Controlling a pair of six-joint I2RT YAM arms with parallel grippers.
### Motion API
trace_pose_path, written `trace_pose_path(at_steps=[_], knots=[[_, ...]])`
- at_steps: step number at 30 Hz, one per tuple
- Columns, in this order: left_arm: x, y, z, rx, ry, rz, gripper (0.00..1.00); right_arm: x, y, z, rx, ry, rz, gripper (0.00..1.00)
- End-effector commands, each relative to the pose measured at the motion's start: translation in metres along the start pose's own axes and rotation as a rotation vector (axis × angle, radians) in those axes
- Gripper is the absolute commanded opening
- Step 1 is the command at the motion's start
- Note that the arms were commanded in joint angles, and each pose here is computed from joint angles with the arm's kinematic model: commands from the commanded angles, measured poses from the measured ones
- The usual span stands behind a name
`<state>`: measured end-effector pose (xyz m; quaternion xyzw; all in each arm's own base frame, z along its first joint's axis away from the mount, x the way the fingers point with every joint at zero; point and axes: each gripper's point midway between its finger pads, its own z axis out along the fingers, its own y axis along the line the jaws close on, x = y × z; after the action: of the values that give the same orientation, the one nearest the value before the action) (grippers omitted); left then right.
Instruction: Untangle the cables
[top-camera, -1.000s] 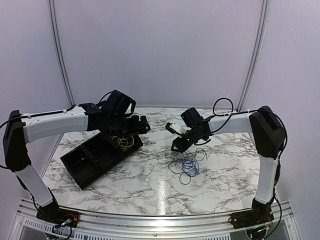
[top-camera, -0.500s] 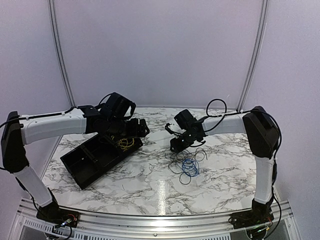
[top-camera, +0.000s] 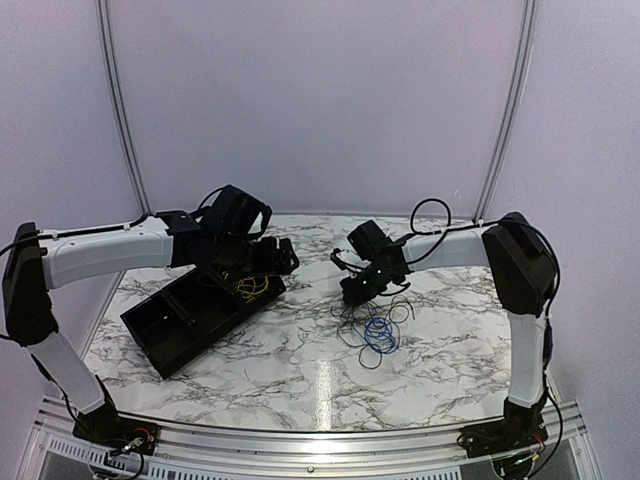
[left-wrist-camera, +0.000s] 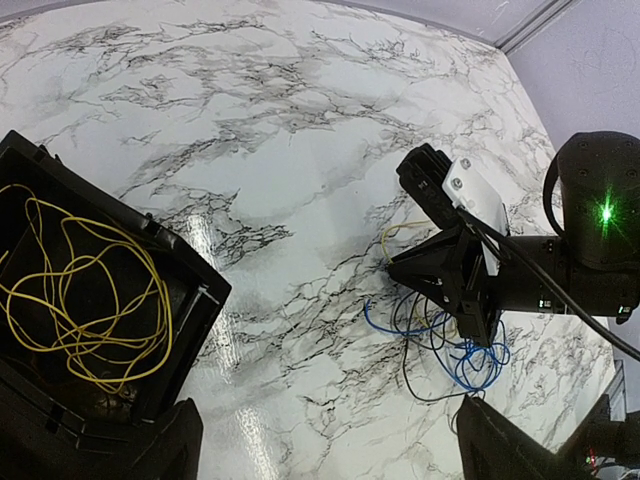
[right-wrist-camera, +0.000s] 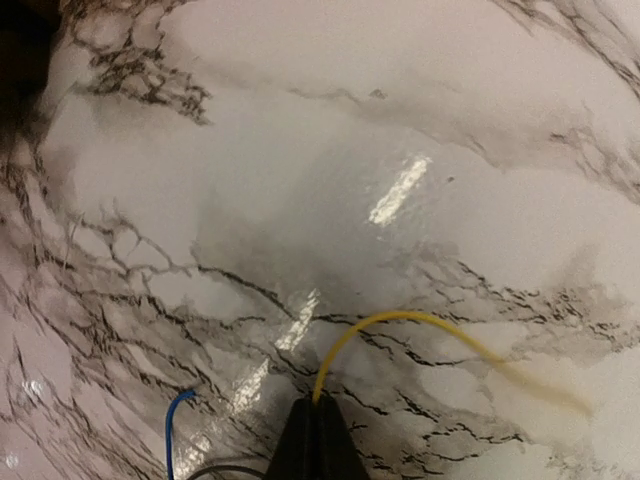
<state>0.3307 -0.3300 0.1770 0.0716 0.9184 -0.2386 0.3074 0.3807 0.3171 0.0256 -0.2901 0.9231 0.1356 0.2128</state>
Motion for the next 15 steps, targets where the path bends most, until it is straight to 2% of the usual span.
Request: trace_pose_path(at_steps=[1, 4, 8, 11, 15], knots=[[0.000, -0.005, -0.003, 0.005, -0.008, 0.022, 0.91, -0.026, 0.011, -0.015, -0.033, -0.084, -0.032, 0.00], [-0.004, -0.013, -0.004, -0.007, -0.058, 0.100, 0.90, -0.071, 0.023, -0.054, -0.069, -0.219, -0.082, 0.00], [-0.012, -0.043, -0.014, 0.058, -0.151, 0.270, 0.91, -0.119, 0.041, -0.130, -0.117, -0.403, -0.137, 0.00], [-0.016, -0.067, -0.021, 0.146, -0.216, 0.351, 0.91, -0.134, 0.047, -0.182, -0.166, -0.500, -0.141, 0.00], [-0.035, -0.093, -0.027, 0.238, -0.339, 0.382, 0.91, -0.139, 0.058, -0.235, -0.242, -0.581, -0.155, 0.00]])
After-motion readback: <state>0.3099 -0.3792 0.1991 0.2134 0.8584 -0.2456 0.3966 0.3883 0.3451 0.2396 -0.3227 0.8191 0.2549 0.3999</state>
